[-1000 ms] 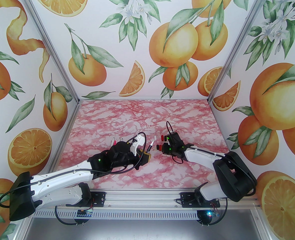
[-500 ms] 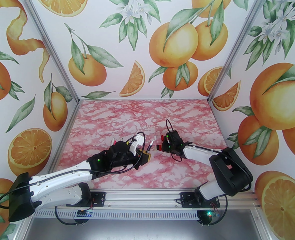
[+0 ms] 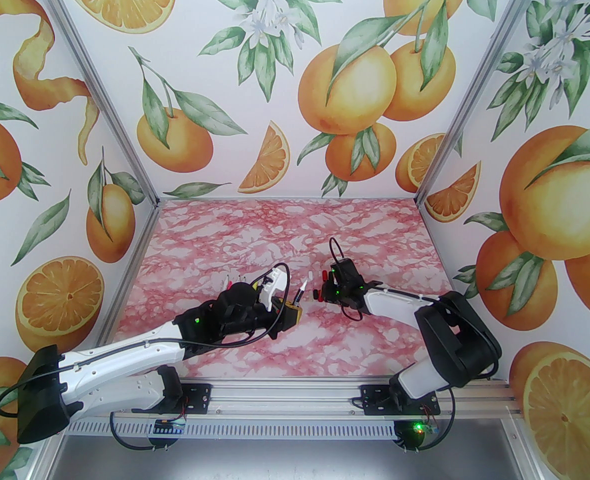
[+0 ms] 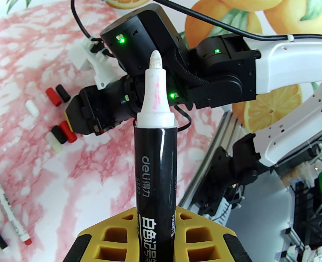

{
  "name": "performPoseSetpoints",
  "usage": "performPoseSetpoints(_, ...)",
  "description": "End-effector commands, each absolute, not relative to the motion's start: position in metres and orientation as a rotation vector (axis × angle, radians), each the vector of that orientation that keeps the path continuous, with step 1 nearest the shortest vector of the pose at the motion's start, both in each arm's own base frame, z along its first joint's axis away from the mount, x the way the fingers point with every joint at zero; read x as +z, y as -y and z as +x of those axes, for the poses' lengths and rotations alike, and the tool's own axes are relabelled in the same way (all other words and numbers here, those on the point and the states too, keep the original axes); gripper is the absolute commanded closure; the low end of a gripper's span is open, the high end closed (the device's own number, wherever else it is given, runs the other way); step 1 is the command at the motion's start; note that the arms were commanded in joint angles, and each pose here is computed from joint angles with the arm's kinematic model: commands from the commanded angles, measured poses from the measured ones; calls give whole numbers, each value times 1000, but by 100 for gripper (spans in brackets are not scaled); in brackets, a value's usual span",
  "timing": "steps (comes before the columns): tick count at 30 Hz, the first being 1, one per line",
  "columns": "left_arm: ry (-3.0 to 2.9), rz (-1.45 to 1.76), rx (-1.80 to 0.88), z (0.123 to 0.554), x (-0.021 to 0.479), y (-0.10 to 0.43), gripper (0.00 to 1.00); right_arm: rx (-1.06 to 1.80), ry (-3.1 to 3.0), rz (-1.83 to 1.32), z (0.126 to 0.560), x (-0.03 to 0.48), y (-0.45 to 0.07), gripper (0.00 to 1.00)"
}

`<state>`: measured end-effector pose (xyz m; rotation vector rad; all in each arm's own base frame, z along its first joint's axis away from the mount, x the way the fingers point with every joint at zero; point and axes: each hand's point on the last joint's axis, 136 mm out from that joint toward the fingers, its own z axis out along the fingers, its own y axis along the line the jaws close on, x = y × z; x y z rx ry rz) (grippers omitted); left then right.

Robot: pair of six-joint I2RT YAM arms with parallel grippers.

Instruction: Open the pen caps

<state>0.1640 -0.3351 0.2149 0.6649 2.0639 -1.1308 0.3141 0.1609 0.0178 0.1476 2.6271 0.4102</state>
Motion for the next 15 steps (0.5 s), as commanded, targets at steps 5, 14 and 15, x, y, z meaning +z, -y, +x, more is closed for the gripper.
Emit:
performPoseSetpoints(5, -2044, 662, -1157, 163, 217, 335, 100, 363, -2593, 133, 326, 27, -156, 68)
performPoseSetpoints(14, -2111, 633, -1054, 170, 194, 329, 100, 446, -2542, 60, 306, 63, -159, 59)
performPoseSetpoints(15, -2125, 624, -1032, 171, 189, 327, 100, 460, -2531, 46, 302, 70, -160, 56)
